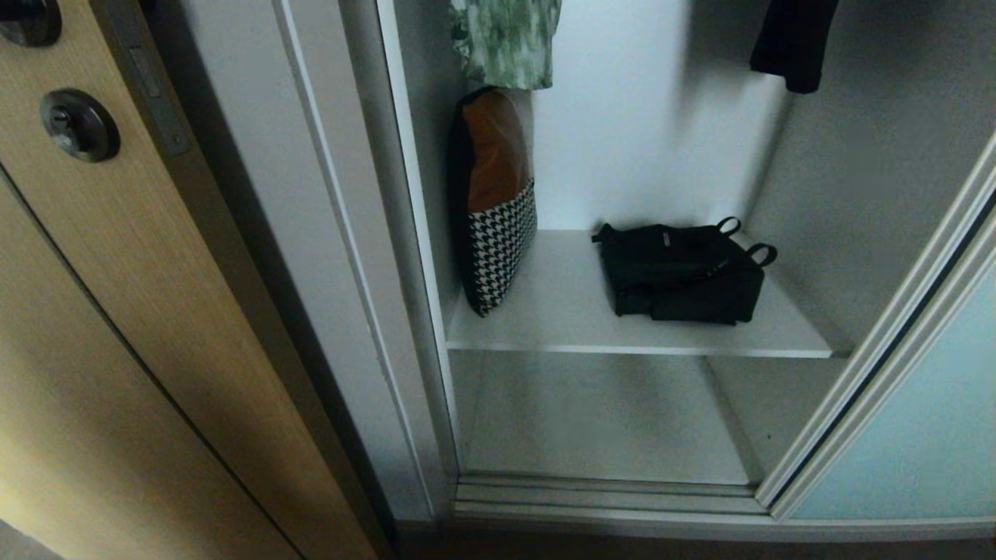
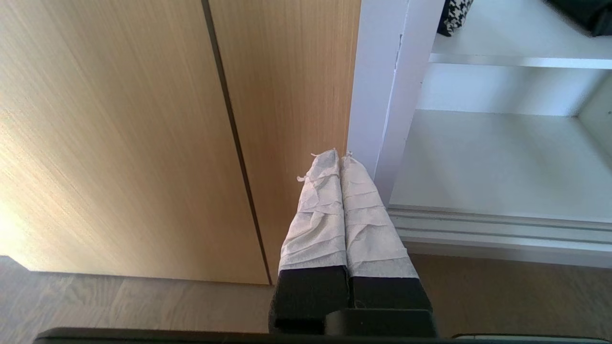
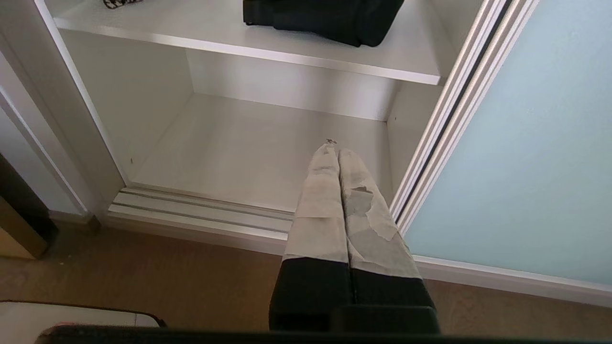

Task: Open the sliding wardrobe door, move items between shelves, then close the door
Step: Place the bag on the lower shelf

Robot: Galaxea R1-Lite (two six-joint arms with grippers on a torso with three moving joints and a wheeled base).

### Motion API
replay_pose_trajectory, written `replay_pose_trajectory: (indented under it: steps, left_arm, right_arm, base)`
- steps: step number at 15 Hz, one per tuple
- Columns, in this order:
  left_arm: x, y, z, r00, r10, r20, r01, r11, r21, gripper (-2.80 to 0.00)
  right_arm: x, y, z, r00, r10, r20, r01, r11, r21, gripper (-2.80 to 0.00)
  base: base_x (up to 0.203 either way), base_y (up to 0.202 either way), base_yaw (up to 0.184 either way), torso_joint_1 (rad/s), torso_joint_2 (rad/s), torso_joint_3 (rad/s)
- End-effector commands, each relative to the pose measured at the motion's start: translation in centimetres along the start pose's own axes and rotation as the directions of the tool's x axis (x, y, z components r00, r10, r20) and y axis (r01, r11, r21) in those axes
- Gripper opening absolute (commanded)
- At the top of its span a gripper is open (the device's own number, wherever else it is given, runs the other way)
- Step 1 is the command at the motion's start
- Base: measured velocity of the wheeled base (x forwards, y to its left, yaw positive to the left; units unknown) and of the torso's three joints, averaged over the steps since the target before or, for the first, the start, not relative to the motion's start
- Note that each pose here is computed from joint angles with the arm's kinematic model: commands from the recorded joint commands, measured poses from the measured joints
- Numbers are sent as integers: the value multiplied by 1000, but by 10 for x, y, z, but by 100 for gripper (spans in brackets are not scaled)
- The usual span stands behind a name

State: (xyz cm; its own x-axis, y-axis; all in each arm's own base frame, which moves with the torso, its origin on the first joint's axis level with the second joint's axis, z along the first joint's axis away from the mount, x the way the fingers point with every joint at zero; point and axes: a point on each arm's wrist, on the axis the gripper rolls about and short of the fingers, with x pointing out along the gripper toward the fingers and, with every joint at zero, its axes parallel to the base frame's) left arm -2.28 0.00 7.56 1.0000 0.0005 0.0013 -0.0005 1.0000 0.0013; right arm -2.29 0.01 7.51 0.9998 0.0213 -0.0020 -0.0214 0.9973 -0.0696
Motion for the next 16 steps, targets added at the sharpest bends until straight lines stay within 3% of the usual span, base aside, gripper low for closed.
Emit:
replay_pose_trajectory:
  steps: [1,4,16]
  left_arm:
    - [0,0,0,1000,1,-1,-1,1000,0,-280]
    - [0,0,0,1000,1,-1,-1,1000,0,-280]
    - [0,0,0,1000,2,-1,-2,1000,0,-280]
  right_arm:
    - [0,0,0,1000,1,1,0,999,-37,-280]
    - [-1,0,0,999,4,-38,-6,999,-51,-280]
    - [0,0,1,1000,3,-18,-3,1000,-23,-280]
  base:
    - [0,0,0,0,0,0]
    - [0,0,0,0,0,0]
    - [0,0,0,0,0,0]
